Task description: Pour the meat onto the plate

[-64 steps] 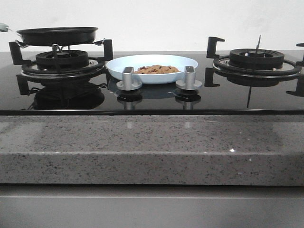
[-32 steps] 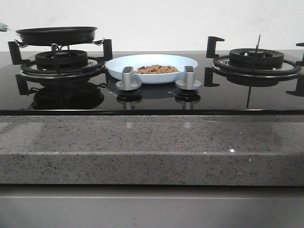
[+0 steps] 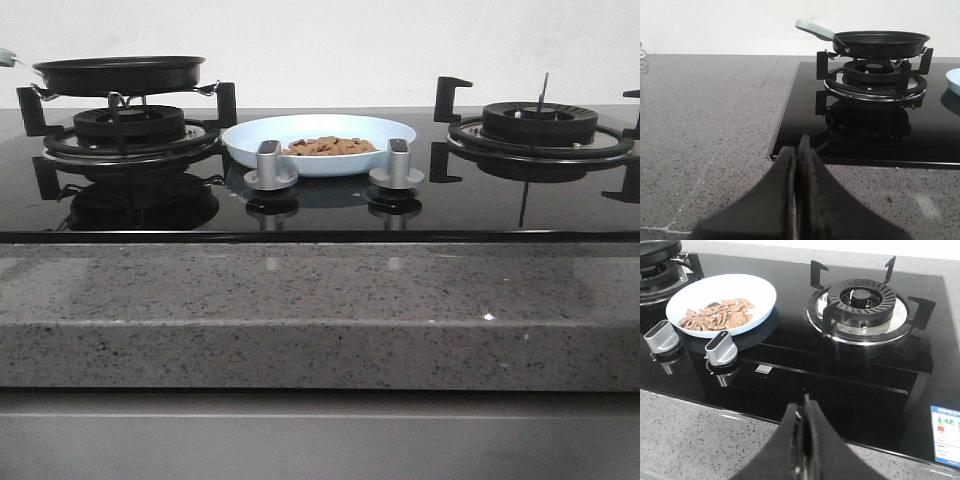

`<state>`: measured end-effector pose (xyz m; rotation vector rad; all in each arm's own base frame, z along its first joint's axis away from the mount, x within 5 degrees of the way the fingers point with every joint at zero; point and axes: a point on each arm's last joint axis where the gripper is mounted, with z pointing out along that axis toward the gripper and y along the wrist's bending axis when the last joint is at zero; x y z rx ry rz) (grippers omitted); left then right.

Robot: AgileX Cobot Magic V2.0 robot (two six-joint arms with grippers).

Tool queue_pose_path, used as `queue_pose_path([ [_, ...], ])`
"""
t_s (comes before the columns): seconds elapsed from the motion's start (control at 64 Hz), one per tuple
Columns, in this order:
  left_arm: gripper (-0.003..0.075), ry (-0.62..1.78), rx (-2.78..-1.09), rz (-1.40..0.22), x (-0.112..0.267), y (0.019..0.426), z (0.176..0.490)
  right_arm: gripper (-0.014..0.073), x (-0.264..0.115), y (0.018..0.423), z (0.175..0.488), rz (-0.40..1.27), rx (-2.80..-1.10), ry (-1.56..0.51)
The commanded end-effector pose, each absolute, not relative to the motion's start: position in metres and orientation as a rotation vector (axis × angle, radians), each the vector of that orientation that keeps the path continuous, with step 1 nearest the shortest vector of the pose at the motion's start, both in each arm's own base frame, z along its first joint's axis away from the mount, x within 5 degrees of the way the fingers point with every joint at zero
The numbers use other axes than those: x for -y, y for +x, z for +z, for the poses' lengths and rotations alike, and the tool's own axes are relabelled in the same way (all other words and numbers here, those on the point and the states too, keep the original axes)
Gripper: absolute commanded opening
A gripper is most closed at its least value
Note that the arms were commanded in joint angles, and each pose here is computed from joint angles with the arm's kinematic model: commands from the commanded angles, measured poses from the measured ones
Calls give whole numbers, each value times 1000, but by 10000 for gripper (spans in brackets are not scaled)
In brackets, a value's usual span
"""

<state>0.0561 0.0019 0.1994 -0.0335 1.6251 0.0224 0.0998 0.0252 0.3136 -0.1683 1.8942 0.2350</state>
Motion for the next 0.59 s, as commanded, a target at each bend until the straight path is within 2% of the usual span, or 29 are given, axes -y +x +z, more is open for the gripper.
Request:
queue_pose_path([
  [0.0, -20, -45, -1527, 15, -2, 55, 206, -59, -24, 102, 328, 220, -1780, -156],
  [0.219, -20, -45, -1527, 15, -2, 55, 206, -59, -14, 96, 297, 143, -1660, -81],
  [0.453, -20, -45, -1527, 15, -2, 55, 206, -59, 3, 68, 238, 53, -1587, 121],
  [0.578, -20, -45, -1527, 15, -2, 55, 206, -59, 4, 58, 210, 40, -1555, 146],
])
